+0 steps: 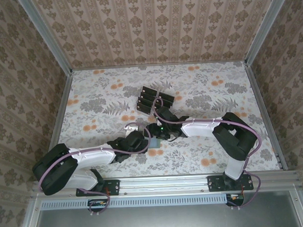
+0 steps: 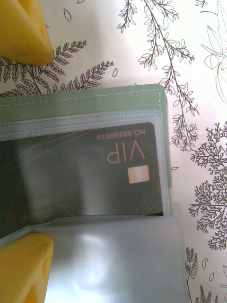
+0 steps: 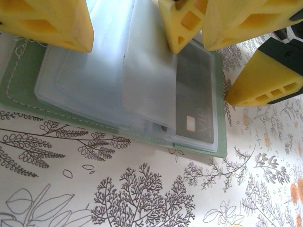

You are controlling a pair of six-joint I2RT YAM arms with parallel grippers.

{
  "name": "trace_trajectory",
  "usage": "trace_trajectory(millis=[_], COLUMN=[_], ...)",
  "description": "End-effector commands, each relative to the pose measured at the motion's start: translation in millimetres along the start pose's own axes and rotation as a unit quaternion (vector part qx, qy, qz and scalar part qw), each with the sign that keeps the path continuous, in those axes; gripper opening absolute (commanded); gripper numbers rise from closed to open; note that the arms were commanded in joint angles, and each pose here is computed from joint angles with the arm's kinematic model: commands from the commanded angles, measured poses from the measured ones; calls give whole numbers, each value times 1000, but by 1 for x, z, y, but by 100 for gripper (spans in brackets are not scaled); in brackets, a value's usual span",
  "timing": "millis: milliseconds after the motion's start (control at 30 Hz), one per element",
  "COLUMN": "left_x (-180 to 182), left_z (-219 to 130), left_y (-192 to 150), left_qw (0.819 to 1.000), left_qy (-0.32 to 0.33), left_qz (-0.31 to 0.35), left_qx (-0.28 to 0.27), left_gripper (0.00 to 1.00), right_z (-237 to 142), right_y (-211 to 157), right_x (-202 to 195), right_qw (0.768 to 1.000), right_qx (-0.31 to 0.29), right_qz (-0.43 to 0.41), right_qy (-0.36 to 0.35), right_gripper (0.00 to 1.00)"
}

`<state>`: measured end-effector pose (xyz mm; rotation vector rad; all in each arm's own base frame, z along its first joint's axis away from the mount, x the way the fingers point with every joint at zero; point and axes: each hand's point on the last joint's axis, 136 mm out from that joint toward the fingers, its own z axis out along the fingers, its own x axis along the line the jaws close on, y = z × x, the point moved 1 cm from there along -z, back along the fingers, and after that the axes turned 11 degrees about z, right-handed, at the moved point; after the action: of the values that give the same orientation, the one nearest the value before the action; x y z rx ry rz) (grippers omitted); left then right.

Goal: Put the credit cards into the card holder

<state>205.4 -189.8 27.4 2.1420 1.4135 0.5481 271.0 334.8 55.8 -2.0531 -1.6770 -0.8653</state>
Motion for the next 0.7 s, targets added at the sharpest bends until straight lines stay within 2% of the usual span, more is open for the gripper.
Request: trace_trajectory(millis=[0, 667], left_x=[5, 4], left_z=[3, 4], left_y=[-6, -7], left_qw=[1000, 1000], left_qy=[17, 13], left_qz=[0, -3], left_qx=[10, 9], left_gripper=[100, 100], right_z=[4, 19], right_y=[0, -8], right_x=[-1, 19], right_qw=[1000, 1000], right_qx=[-1, 18], right_qz=[10, 1], right_qy=[3, 20], right_gripper=[64, 61])
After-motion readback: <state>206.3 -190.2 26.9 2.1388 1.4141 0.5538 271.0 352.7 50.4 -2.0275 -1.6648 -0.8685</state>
